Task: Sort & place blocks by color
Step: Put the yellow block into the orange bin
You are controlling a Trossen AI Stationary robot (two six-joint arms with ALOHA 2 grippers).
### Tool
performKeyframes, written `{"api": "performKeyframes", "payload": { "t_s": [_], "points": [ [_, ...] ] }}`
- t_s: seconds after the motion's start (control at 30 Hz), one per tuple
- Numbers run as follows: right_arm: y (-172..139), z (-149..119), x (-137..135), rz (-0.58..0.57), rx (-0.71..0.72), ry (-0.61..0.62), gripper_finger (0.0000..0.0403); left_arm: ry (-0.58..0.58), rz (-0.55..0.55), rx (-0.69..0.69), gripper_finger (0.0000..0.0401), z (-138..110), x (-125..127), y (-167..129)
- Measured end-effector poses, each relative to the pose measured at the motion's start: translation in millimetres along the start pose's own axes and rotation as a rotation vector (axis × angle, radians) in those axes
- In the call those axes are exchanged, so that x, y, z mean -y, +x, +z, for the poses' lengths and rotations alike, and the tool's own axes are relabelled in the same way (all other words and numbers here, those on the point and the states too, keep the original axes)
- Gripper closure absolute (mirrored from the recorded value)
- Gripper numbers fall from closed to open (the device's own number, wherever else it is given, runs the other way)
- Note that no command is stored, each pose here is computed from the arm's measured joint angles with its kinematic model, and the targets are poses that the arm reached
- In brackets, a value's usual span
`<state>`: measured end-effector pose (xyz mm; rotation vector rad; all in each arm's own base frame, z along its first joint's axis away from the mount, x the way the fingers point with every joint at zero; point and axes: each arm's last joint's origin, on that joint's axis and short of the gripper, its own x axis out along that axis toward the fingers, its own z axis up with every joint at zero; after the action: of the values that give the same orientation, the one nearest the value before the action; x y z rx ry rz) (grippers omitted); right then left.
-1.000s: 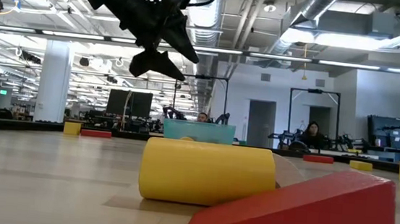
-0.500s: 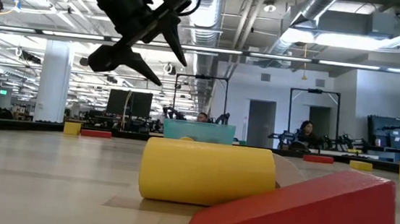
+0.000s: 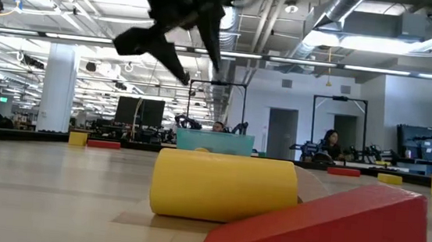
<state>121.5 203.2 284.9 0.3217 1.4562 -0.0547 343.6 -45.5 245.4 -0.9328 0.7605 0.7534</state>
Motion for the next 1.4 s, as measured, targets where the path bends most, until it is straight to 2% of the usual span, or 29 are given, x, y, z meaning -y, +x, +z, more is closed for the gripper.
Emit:
{"api": "performKeyframes", "payload": {
  "t_s": [0.13,0.33,0.57,0.8,0.97,1.03,1.17,1.3,1.4],
  "points": [
    [-2.0,0.5,2.0,-0.001,0.008,0.001,0.0143,0.057,0.148,-0.039,0.0168,-3.7,13.1,27.0],
    [-1.6,-2.6,1.3,-0.006,0.003,-0.015,0.0143,0.031,0.191,-0.042,0.0168,-9.0,17.6,67.7],
    [-2.0,-9.5,0.5,-0.012,-0.006,-0.072,0.0143,-0.013,0.248,-0.024,0.0168,-9.4,10.8,94.5],
    [-2.0,-9.7,2.6,-0.034,-0.012,-0.113,0.0143,-0.011,0.289,-0.083,0.0168,-17.6,3.2,120.7],
    [-2.0,-10.1,4.2,-0.051,-0.016,-0.144,0.0143,0.026,0.306,-0.106,0.0184,-19.5,1.0,123.4],
    [-2.1,-10.2,4.9,-0.058,-0.017,-0.158,0.0143,0.054,0.313,-0.117,0.0214,-19.9,0.1,123.0],
    [-2.1,-9.2,5.7,-0.065,-0.016,-0.179,0.0143,0.117,0.302,-0.153,0.0303,-19.0,0.4,116.8],
    [-1.9,-5.7,6.3,-0.063,-0.01,-0.143,0.0143,0.228,0.271,-0.189,0.0303,-14.9,5.0,97.4],
    [-1.8,-1.4,7.4,-0.069,0.01,-0.098,0.0143,0.282,0.173,-0.158,0.0303,-4.1,19.5,57.3]
  ]
}}
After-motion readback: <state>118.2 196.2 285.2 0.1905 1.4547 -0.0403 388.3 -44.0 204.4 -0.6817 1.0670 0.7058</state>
